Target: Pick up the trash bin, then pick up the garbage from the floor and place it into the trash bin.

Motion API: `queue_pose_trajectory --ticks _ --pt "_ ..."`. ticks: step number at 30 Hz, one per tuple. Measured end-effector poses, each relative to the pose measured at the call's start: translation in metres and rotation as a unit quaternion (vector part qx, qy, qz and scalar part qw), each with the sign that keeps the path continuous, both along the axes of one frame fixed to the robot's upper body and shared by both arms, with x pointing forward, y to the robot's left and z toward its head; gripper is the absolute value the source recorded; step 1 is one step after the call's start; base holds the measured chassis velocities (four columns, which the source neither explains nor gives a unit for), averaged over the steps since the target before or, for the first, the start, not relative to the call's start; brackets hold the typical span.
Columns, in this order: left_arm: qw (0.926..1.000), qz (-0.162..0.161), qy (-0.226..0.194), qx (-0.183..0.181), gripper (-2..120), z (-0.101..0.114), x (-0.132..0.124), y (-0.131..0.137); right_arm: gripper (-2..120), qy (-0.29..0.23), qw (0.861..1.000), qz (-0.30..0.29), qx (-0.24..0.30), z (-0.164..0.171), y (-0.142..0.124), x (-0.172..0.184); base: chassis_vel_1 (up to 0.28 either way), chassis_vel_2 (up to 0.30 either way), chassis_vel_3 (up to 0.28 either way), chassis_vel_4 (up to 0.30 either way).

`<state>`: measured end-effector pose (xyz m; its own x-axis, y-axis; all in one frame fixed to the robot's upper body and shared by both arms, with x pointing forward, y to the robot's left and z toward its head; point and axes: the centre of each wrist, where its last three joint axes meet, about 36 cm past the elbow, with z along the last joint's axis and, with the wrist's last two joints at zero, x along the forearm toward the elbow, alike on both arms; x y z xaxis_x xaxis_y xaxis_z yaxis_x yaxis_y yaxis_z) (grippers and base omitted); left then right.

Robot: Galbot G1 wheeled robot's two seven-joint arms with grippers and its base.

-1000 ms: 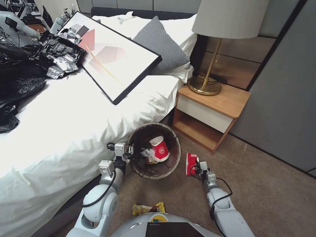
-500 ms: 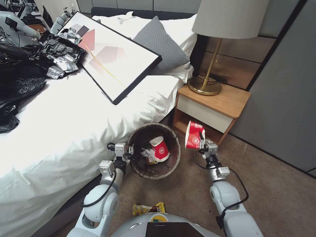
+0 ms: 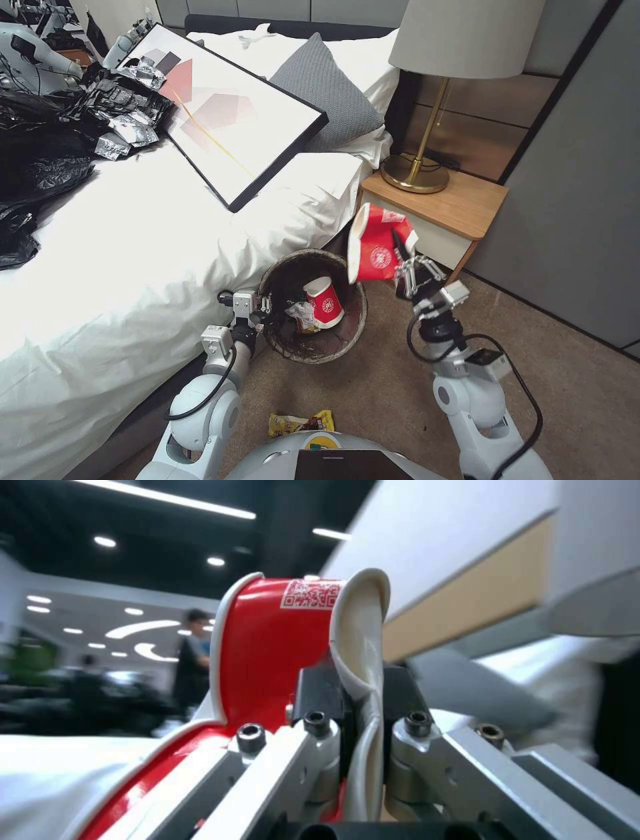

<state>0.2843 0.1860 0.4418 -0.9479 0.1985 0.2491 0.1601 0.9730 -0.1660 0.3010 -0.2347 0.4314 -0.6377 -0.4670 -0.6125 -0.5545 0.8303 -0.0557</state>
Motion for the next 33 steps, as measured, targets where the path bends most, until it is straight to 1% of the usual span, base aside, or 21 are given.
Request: queue_pose_trajectory --ticks 7,9,15,19,21,22,28,33 --pt "1.0 -0.001 0.001 0.0 0 0.0 0.0 0.0 3 0.019 0.999 0.037 -0.011 -0.009 0.01 -0.009 0.0 0.0 0.0 0.0" --pt "1.0 -0.002 0.002 0.001 0 -0.001 0.0 -0.001 3 0.038 0.998 0.049 -0.022 -0.02 0.015 -0.014 0.0 0.0 0.0 0.0" --pt "1.0 -0.003 0.003 0.001 0 -0.001 -0.001 -0.002 3 0.063 0.995 0.061 -0.042 -0.037 0.023 -0.016 0.0 0.0 0.0 0.0" --pt "1.0 -0.004 0.004 0.0 0 -0.001 -0.001 -0.003 3 0.07 0.994 0.063 -0.048 -0.043 0.025 -0.015 0.0 0.0 0.0 0.0" --pt "1.0 -0.005 0.005 0.001 0 -0.002 -0.001 -0.004 3 0.082 0.993 0.063 -0.058 -0.054 0.03 -0.011 0.0 0.0 0.0 0.0" --pt "1.0 -0.005 0.005 0.001 0 -0.002 -0.001 -0.004 3 0.082 0.993 0.063 -0.058 -0.054 0.03 -0.011 0.0 0.0 0.0 0.0" --pt "1.0 -0.006 0.006 0.001 0 -0.001 -0.004 -0.005 3 0.109 0.99 0.057 -0.067 -0.079 0.04 0.003 0.0 0.0 0.0 0.0" --pt "1.0 -0.006 0.007 0.0 0 -0.001 -0.004 -0.006 3 0.119 0.989 0.054 -0.073 -0.086 0.043 0.005 0.0 0.0 0.0 0.0"
